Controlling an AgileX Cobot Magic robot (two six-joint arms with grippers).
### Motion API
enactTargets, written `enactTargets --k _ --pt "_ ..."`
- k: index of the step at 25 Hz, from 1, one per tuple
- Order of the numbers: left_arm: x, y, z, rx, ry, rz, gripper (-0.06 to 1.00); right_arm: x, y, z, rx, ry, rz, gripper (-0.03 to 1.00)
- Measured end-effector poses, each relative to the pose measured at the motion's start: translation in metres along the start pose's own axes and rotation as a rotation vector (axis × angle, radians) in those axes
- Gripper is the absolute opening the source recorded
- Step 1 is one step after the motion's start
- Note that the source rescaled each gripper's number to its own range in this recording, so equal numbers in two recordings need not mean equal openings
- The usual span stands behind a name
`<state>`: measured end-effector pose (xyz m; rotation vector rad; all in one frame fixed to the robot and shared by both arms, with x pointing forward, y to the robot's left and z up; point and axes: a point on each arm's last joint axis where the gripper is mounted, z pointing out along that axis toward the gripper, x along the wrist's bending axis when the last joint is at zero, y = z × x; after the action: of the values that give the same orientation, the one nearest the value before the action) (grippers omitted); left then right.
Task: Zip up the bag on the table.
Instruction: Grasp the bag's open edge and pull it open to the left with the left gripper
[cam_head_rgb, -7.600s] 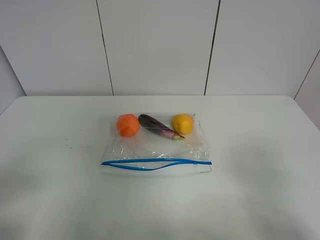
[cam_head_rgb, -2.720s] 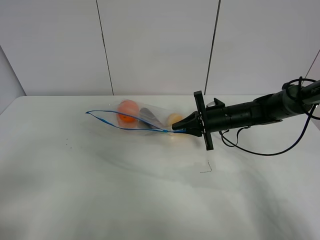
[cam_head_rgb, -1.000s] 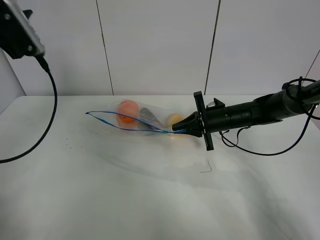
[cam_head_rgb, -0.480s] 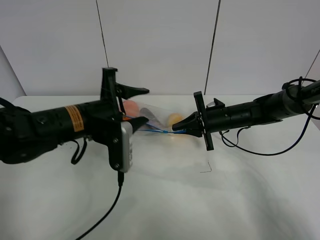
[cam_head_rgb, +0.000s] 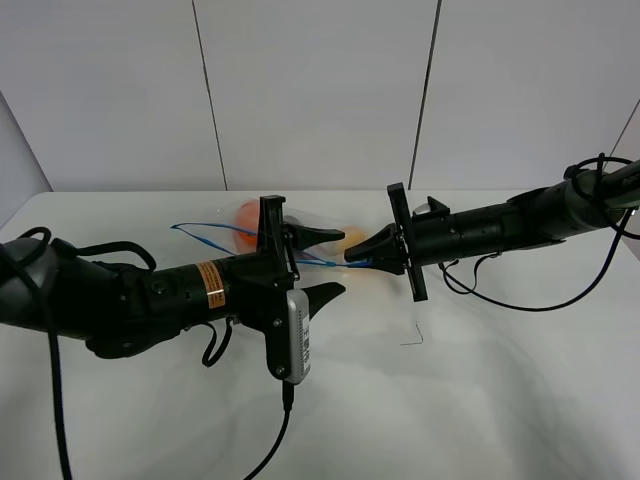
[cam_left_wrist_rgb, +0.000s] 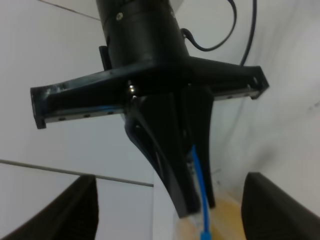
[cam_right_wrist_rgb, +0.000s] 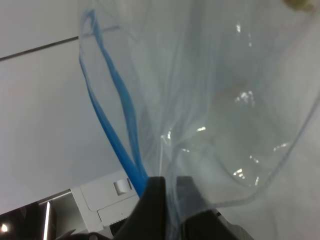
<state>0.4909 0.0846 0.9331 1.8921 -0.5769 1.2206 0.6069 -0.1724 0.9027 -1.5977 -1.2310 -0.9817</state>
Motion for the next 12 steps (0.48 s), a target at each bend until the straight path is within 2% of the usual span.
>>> enactTargets --k 5,12 --pt "-0.003 -0.006 0.015 -0.03 0.065 -0.048 0.8 0.0 0.0 0.0 0.0 0.0 0.0 0.0" --pt "-0.016 -0.019 0.035 -0.023 0.054 -0.068 0.77 0.0 0.0 0.0 0.0 0.0 0.0 0.0"
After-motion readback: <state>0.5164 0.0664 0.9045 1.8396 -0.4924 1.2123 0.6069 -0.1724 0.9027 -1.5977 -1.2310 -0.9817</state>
